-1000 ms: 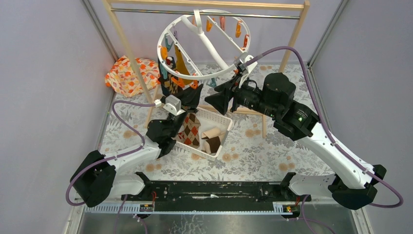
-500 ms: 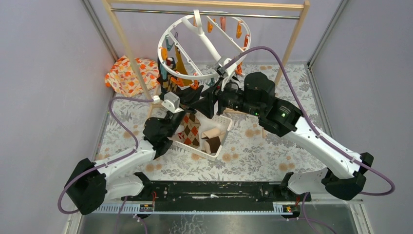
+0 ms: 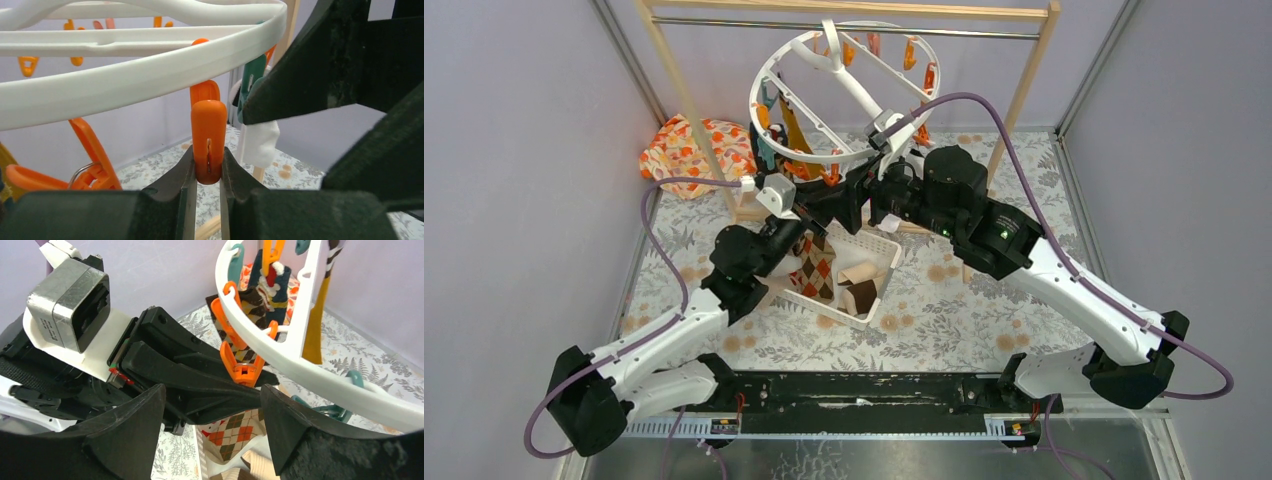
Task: Clip the socks to the hanger
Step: Open the clamp at the hanger.
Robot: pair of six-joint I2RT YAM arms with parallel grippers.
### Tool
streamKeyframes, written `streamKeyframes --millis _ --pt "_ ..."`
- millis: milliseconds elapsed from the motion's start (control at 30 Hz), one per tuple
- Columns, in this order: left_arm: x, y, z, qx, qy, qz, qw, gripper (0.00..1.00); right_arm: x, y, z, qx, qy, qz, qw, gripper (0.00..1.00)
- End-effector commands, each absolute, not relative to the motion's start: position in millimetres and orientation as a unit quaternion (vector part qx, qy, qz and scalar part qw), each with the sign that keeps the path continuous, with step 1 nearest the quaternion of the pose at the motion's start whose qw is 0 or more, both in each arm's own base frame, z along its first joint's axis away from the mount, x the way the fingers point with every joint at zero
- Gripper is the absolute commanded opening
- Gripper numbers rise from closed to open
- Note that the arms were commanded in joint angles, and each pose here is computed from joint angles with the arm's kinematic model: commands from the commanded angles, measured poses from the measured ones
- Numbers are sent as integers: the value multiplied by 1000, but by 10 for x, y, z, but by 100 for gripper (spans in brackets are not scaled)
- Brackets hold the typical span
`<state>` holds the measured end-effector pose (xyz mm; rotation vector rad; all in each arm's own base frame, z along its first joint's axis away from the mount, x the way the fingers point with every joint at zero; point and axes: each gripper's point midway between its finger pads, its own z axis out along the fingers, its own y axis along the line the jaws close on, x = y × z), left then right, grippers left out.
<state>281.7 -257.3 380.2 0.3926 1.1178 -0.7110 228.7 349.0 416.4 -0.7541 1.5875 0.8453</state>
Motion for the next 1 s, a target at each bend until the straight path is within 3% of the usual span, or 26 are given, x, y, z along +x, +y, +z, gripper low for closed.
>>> streamKeyframes --millis 0,500,967 --pt "2724 -2654 3887 199 533 -357 740 0 2400 3414 4573 -294 642 342 620 77" --pt "2424 -2616 4026 221 519 -396 725 0 2593 3546 4562 -273 642 332 634 75" --pt "2470 -2767 3924 247 538 -399 700 0 2573 3587 4621 -269 633 349 637 74"
